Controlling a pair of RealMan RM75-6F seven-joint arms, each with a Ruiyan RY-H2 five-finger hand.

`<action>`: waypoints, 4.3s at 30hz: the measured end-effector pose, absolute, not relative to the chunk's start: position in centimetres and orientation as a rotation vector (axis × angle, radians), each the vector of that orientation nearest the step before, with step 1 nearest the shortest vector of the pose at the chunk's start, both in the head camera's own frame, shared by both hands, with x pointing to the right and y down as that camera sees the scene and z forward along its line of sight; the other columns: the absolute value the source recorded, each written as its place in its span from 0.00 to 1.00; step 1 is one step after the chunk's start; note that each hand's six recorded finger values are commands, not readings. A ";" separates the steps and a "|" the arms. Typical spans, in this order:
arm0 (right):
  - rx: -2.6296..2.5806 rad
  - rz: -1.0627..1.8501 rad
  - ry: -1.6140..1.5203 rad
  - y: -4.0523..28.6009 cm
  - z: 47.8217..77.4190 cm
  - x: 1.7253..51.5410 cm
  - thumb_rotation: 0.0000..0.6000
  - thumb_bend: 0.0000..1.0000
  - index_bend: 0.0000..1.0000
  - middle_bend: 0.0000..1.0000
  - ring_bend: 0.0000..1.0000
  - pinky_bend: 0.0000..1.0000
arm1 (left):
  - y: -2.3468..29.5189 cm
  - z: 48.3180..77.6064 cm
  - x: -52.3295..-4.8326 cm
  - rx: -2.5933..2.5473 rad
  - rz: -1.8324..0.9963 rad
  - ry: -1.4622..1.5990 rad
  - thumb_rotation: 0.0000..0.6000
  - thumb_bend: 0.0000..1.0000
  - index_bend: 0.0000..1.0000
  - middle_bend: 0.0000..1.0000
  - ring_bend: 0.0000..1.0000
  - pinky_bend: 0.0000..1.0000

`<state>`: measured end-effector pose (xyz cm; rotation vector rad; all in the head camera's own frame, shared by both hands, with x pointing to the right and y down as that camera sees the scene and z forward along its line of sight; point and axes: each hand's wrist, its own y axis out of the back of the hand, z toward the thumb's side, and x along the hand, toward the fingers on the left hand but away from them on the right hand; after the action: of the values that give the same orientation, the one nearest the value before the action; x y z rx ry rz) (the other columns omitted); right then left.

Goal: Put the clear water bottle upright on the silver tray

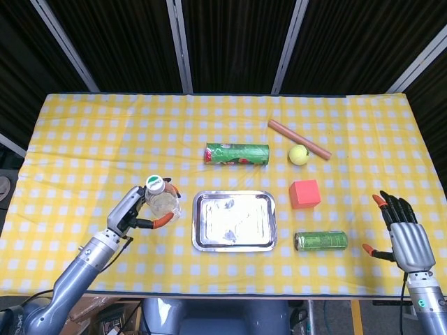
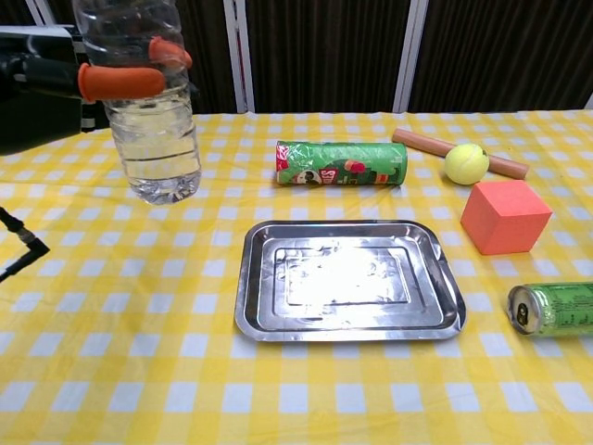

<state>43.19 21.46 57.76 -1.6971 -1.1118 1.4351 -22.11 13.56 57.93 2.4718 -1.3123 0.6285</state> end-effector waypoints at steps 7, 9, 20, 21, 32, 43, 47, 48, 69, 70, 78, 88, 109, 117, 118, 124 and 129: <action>-1.702 1.435 -1.108 21.4 57.8 43.3 1.00 0.05 0.01 0.00 0.00 0.00 | 14.3 59.1 -17.0 2.530 0.665 -1.241 1.00 0.47 0.59 0.57 0.09 0.05; -1.701 1.436 -1.107 21.4 57.9 43.3 1.00 0.05 0.01 0.00 0.00 0.00 | 14.6 59.2 -15.3 2.532 0.659 -1.218 1.00 0.47 0.59 0.58 0.09 0.05; -1.700 1.431 -1.111 21.4 57.8 43.3 1.00 0.05 0.01 0.00 0.00 0.00 | 15.9 58.3 -9.2 2.491 0.583 -1.134 1.00 0.47 0.59 0.57 0.09 0.05; -1.702 1.427 -1.113 21.4 57.7 43.3 1.00 0.05 0.01 0.00 0.00 0.00 | 15.8 58.2 -9.6 2.488 0.585 -1.141 1.00 0.47 0.59 0.57 0.09 0.05; -1.704 1.426 -1.100 21.6 57.7 42.9 1.00 0.05 0.01 0.00 0.00 0.00 | 13.1 56.9 -23.8 2.440 0.782 -1.455 1.00 0.47 0.59 0.57 0.09 0.05; -1.711 1.430 -1.075 21.6 58.3 42.2 1.00 0.05 0.01 0.00 0.00 0.00 | 13.7 55.4 -34.7 2.402 0.815 -1.606 1.00 0.47 0.59 0.57 0.09 0.05; -1.713 1.439 -1.077 21.5 58.5 42.3 1.00 0.05 0.01 0.00 0.00 0.00 | 14.3 56.4 -34.0 2.421 0.827 -1.556 1.00 0.47 0.59 0.57 0.09 0.05; -1.713 1.439 -1.079 21.5 58.5 42.4 1.00 0.05 0.01 0.00 0.00 0.00 | 14.4 56.7 -33.5 2.428 0.825 -1.543 1.00 0.47 0.59 0.57 0.09 0.05; -1.718 1.446 -1.103 21.4 58.5 43.2 1.00 0.05 0.01 0.00 0.00 0.00 | 15.2 62.3 -11.8 2.571 0.731 -1.290 1.00 0.48 0.59 0.55 0.09 0.05; -1.720 1.449 -1.102 21.4 58.5 43.3 1.00 0.05 0.01 0.00 0.00 0.00 | 15.3 63.0 -11.3 2.557 0.749 -1.291 1.00 0.48 0.59 0.55 0.09 0.05; -1.720 1.465 -1.117 21.3 58.8 43.9 1.00 0.05 0.01 0.00 0.00 0.00 | 15.4 67.8 -9.2 2.507 0.827 -1.296 1.00 0.48 0.58 0.55 0.09 0.05; -1.725 1.472 -1.110 21.2 59.2 44.0 1.00 0.05 0.01 0.00 0.00 0.00 | 16.1 70.4 -7.2 2.511 0.821 -1.186 1.00 0.45 0.57 0.52 0.09 0.07; -1.728 1.472 -1.117 21.3 59.0 44.0 1.00 0.05 0.01 0.00 0.00 0.00 | 17.4 70.7 -10.0 2.565 0.790 -1.091 1.00 0.25 0.15 0.23 0.00 0.01; -1.730 1.482 -1.110 21.4 59.1 43.9 1.00 0.05 0.01 0.00 0.00 0.00 | 17.6 70.8 -11.0 2.611 0.787 -1.044 1.00 0.18 0.11 0.18 0.00 0.00; -1.730 1.482 -1.110 21.4 59.1 43.9 1.00 0.05 0.01 0.00 0.00 0.00 | 17.6 70.7 -11.1 2.616 0.784 -1.041 1.00 0.18 0.09 0.17 0.00 0.00; -1.729 1.481 -1.118 21.4 59.0 44.0 1.00 0.05 0.01 0.00 0.00 0.00 | 17.9 69.6 -12.0 2.660 0.777 -1.001 1.00 0.18 0.06 0.15 0.00 0.00; -1.733 1.470 -1.120 21.4 58.8 43.8 1.00 0.05 0.01 0.00 0.00 0.00 | 18.0 67.6 -15.4 2.687 0.792 -1.022 1.00 0.18 0.12 0.16 0.00 0.00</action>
<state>43.81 21.41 58.79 -1.7334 -1.1197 1.4696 -15.40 18.00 67.55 2.6871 -1.0218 0.7923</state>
